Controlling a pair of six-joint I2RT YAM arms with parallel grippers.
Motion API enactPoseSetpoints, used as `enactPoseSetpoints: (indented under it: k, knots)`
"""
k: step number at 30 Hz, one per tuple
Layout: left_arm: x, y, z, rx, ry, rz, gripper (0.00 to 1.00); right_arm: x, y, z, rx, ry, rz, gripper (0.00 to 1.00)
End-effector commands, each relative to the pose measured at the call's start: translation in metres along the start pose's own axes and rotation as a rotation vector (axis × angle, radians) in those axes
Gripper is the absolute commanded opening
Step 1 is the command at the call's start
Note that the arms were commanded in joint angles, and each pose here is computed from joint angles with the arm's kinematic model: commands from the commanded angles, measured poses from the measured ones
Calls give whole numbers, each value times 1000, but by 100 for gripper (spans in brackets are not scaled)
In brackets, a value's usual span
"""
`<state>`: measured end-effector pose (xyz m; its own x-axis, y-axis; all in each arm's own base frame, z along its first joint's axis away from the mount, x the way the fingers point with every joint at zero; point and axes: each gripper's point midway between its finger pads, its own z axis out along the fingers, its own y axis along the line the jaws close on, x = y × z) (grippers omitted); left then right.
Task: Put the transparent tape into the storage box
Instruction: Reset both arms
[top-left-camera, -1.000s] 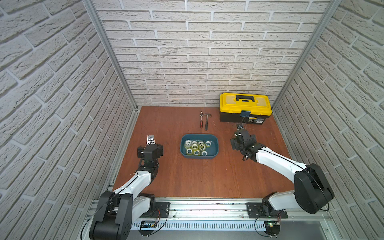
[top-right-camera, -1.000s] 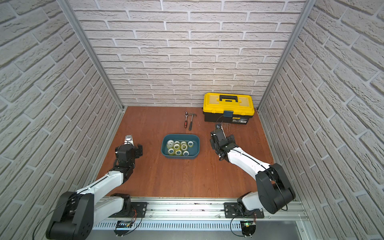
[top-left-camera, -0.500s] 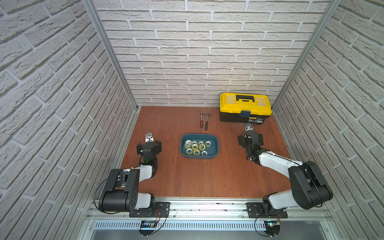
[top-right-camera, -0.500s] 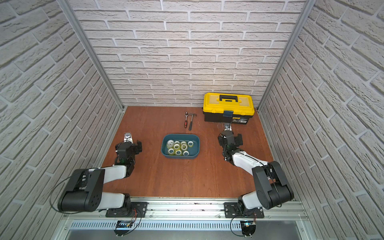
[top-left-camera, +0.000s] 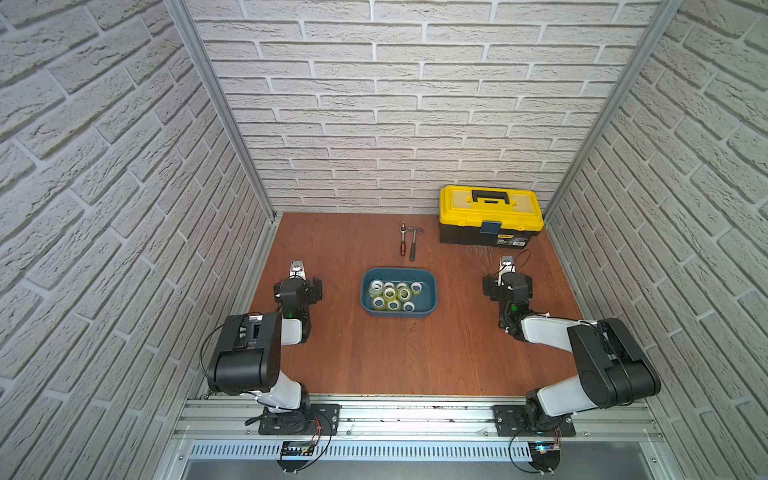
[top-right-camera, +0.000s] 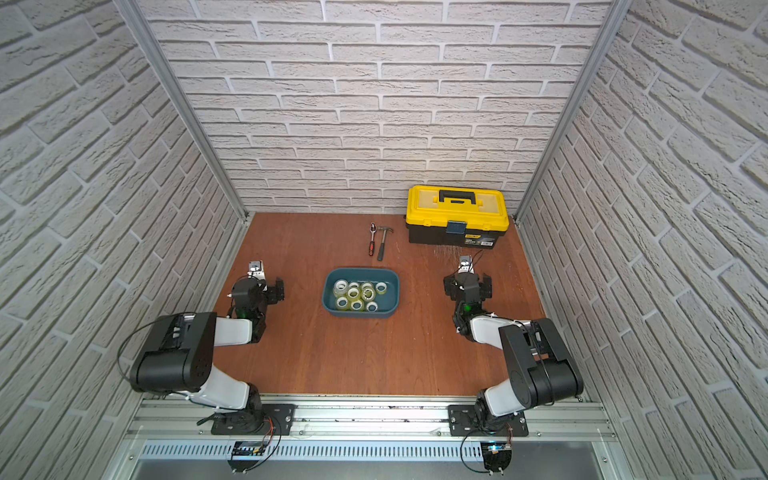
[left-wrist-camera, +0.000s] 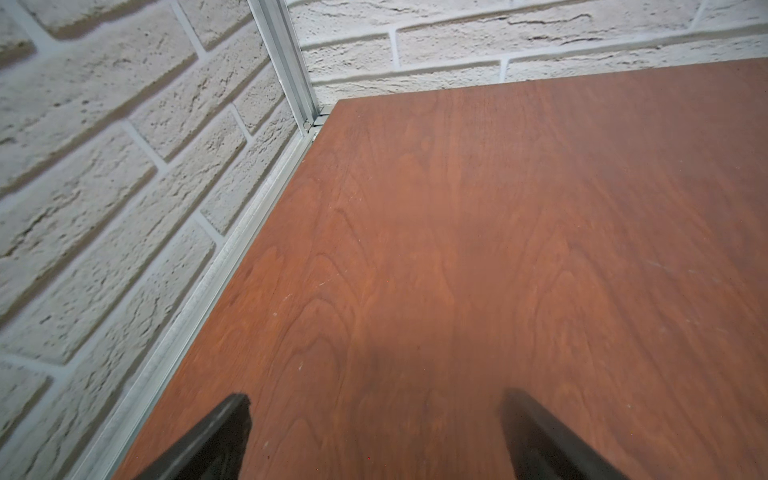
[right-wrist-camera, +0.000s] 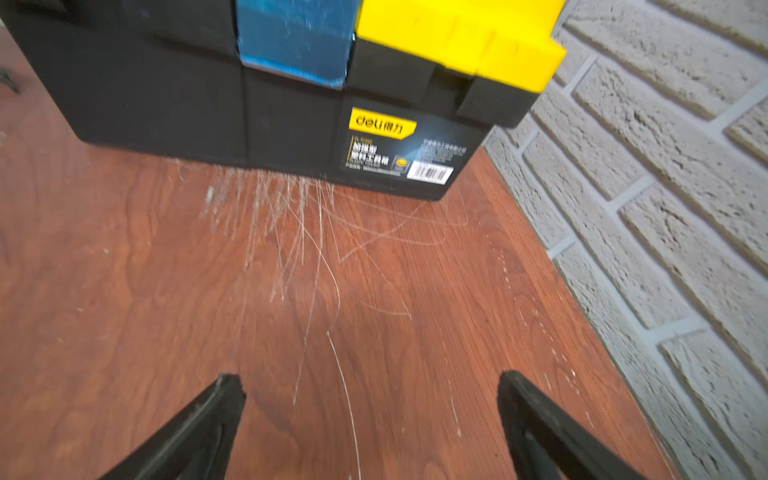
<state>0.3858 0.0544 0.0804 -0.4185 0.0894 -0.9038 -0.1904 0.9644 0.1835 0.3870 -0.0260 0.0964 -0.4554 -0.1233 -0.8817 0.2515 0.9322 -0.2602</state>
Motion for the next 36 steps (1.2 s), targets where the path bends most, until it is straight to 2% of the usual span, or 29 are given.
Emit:
enactPoseSetpoints:
  k: [1, 4, 6, 36]
  knots:
    - [-11, -5, 0, 33, -43, -17, 98, -14, -1, -7, -45, -101, 63, 99]
    - [-11, -5, 0, 32, -46, -18, 98, -8, 7, -2, -158, -103, 81, 100]
    - [-10, -4, 0, 31, -43, -18, 98, -8, 9, -1, -170, -95, 76, 99]
    - [-10, -4, 1, 31, -43, -18, 98, -3, 2, 4, -150, -84, 109, 99]
